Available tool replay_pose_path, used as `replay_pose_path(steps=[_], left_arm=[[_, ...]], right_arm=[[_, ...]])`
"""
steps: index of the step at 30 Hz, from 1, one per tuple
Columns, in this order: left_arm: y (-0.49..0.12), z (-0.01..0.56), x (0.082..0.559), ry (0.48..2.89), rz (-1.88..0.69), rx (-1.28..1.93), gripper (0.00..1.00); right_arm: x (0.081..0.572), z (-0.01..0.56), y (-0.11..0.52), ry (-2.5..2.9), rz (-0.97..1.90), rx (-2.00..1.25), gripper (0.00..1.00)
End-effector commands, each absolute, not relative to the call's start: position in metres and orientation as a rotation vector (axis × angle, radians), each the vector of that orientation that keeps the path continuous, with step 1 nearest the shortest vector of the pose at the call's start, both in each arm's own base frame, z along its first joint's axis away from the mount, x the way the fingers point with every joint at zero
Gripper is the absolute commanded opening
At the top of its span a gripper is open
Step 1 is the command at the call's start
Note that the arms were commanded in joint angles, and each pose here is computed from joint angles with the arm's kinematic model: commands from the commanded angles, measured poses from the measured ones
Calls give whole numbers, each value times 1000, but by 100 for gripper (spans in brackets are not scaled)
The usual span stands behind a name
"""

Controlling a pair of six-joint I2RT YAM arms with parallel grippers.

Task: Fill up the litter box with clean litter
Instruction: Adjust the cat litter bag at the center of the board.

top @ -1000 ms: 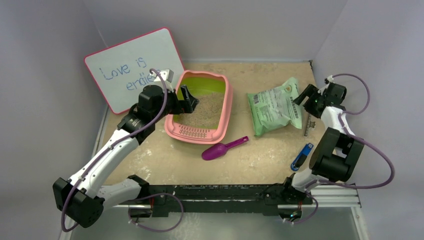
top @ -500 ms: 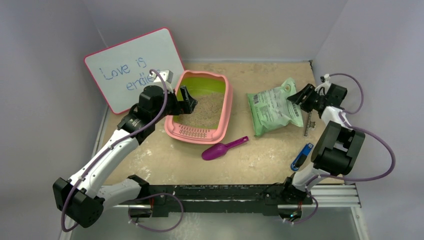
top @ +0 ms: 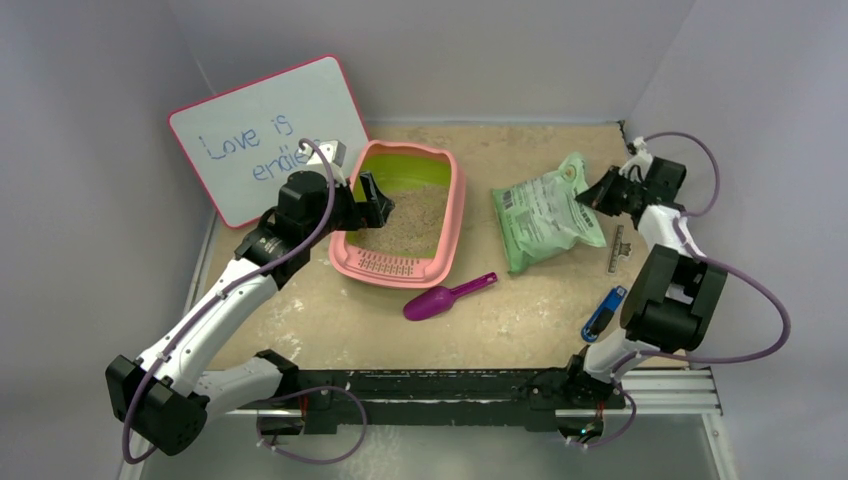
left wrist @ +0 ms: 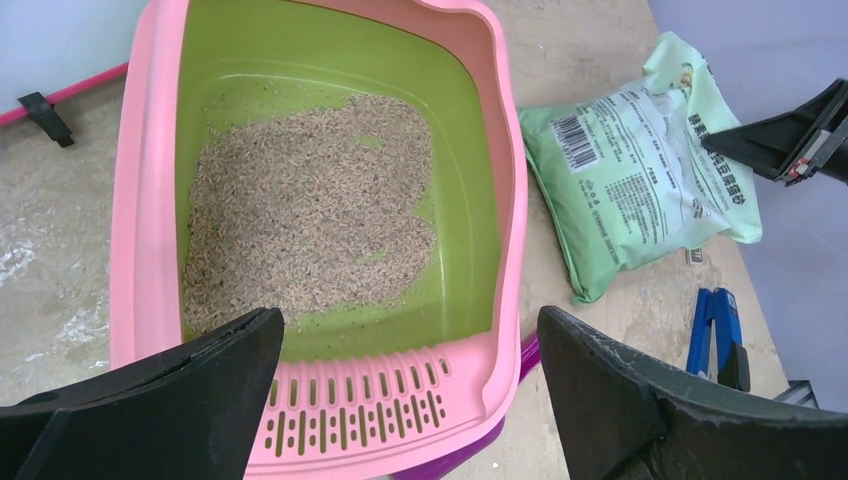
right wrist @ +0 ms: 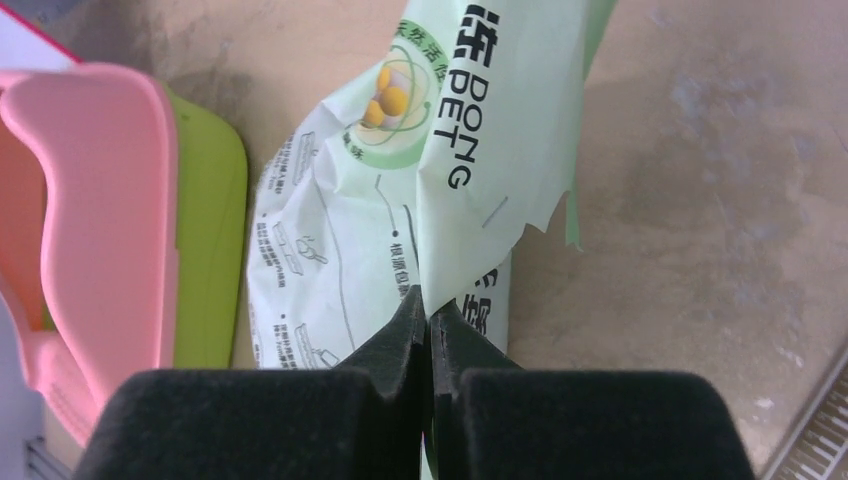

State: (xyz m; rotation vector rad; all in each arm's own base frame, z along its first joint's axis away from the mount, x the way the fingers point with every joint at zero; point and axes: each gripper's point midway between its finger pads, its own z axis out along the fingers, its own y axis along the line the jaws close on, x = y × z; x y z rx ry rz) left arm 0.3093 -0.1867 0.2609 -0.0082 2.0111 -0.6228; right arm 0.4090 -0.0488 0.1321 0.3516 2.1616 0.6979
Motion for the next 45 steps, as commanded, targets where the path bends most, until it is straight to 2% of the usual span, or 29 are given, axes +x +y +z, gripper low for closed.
replay_pose_path(steps=[1,6,12,17,27,31,36,40,42,45], left_arm=[[-189,296,316,1905,-653,-6,99],[-190,301,315,1893,-662,-5,99],[-190,306,316,1879,-662,0,99],[-193,313,321,1850,-654,31,99],[-208,314,352,1803,-614,125,99],[-232,322,367,1731,-645,273,99],[-256,356,384,1513,-634,467,99],[-277,354,395,1434,-595,679,99],[-230,336,435,1570,-314,434,99],[-173,321,446,1671,-124,189,99]], right_arm=[[437,242,0,1990,555,-92,0],[439,282,43,1954,532,-216,0],[415,309,109,1915,497,-551,0],[383,302,136,1847,507,-777,0],[366,259,158,1933,503,-908,0],[345,255,177,1873,510,-1026,0],[329,253,179,1768,489,-1127,0],[328,246,179,1734,462,-1172,0],[327,242,179,1753,476,-1168,0],[330,236,175,1789,456,-1149,0]])
